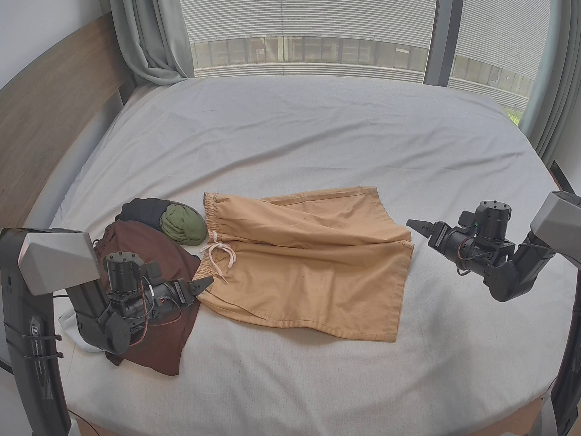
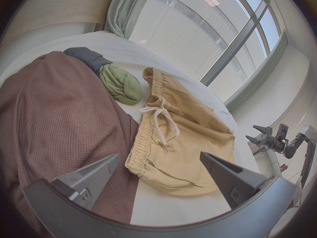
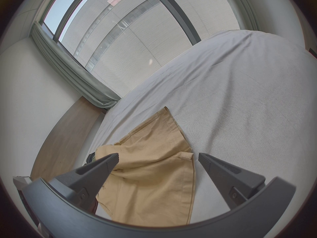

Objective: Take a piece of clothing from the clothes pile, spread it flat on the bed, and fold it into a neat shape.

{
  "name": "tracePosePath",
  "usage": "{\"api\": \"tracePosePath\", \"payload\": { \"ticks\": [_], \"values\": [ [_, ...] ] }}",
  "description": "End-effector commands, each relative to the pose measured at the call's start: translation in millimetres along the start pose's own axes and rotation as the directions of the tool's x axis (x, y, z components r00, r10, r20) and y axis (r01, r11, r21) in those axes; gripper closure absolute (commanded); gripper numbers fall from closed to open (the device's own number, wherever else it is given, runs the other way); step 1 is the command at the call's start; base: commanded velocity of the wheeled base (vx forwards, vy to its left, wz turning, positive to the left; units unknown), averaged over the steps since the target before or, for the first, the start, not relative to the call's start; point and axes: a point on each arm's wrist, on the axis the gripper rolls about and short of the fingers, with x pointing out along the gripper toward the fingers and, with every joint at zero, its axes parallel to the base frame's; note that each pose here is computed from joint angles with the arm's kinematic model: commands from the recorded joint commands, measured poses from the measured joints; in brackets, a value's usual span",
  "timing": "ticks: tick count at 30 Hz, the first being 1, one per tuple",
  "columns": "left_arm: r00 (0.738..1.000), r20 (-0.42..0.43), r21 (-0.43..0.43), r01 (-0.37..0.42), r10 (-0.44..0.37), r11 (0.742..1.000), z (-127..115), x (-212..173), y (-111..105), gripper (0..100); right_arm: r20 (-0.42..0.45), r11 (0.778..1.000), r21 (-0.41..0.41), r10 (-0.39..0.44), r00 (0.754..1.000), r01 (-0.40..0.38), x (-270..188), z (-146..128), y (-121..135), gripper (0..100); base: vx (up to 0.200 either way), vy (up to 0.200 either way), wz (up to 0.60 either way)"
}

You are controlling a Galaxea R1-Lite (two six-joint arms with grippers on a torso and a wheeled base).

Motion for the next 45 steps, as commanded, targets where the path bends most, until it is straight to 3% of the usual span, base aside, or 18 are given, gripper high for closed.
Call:
{"api": "tracePosePath", "payload": {
  "ticks": [1,30,31,39,43,45],
  "values": [
    [0.999,-0.033,-0.010,-0.010,0.010,1.000,-13,9,7,0,0.004,1.000,-0.003,0.008,1.000,-0.008,-1,1,3,0,0.000,0.000,0.00],
    [1.000,-0.005,-0.051,0.006,-0.006,0.999,-16,28,10,0,0.039,0.999,-0.017,0.035,0.999,-0.035,1,3,6,0,0.000,0.000,0.00],
    [1.000,-0.003,-0.050,0.006,-0.006,0.999,-16,28,10,100,0.035,0.999,-0.016,0.033,0.999,-0.032,2,2,5,0,0.000,0.000,0.00],
    [1.000,0.015,-0.048,-0.010,0.011,0.999,-16,31,12,100,-0.016,0.999,-0.038,0.007,1.000,-0.008,0,-11,-1,0,0.000,0.000,0.00],
    [1.000,0.019,-0.047,-0.010,0.011,0.999,-15,31,12,100,-0.126,0.997,-0.080,-0.015,0.992,0.005,-7,-34,-4,0,0.000,0.000,0.00],
    [1.000,0.017,-0.046,-0.009,0.010,0.999,-16,31,11,100,-0.213,0.995,-0.096,-0.039,0.976,0.018,-11,-48,-5,0,0.000,0.000,0.00]
  ]
}}
